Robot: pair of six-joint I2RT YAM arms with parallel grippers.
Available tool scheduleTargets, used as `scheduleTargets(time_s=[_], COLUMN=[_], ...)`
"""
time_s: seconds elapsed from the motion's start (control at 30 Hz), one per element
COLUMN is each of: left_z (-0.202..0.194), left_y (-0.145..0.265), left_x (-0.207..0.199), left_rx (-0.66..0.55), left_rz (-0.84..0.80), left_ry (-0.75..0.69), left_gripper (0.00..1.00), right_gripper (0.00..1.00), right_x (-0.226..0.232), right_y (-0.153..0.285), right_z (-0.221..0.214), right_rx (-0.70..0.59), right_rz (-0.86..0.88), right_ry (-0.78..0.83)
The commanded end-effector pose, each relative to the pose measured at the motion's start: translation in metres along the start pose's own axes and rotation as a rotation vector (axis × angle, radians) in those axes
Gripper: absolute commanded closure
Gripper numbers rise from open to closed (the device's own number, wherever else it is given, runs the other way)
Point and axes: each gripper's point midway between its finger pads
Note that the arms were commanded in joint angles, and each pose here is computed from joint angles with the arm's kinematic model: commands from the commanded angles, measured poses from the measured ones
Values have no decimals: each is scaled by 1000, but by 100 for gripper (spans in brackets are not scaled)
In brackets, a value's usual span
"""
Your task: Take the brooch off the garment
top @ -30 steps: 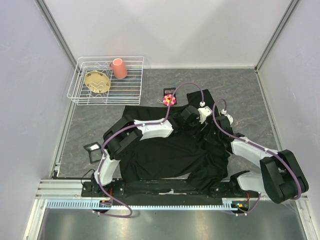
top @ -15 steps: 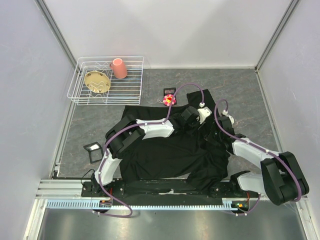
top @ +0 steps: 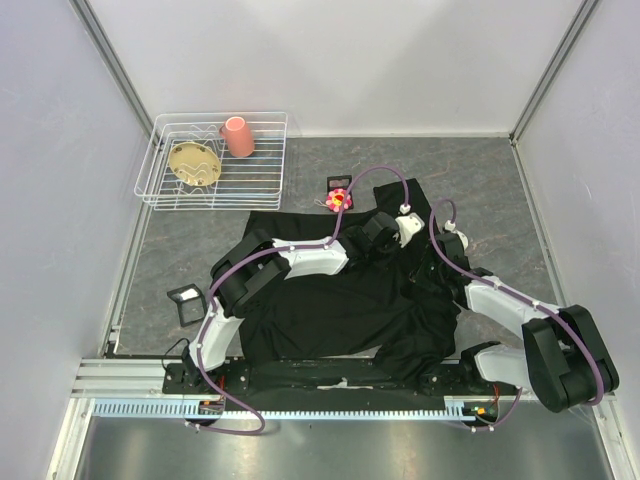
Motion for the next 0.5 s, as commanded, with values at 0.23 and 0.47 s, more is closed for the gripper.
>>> scheduleTargets(time_s=[0.23,0.47], left_z=[11,5], left_y=[10,17], left_x=[-2,-1], left_rx=[-37,-34], left_rz=[-51,-92], left_ry=[32,103], left_gripper=[91,94], right_gripper=[76,71], right_x=[11,33], right_y=[12,17], right_z=[2,16], right_rx=[24,4], right_rz=[44,113], right_ry=[107,144])
Point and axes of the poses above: each gripper's point midway between its finger pads, its own y axis back along the fingers, its own x axis along the line the jaws close on, z = x × y, and after that the axes turned 13 degrees about -y, right-handed
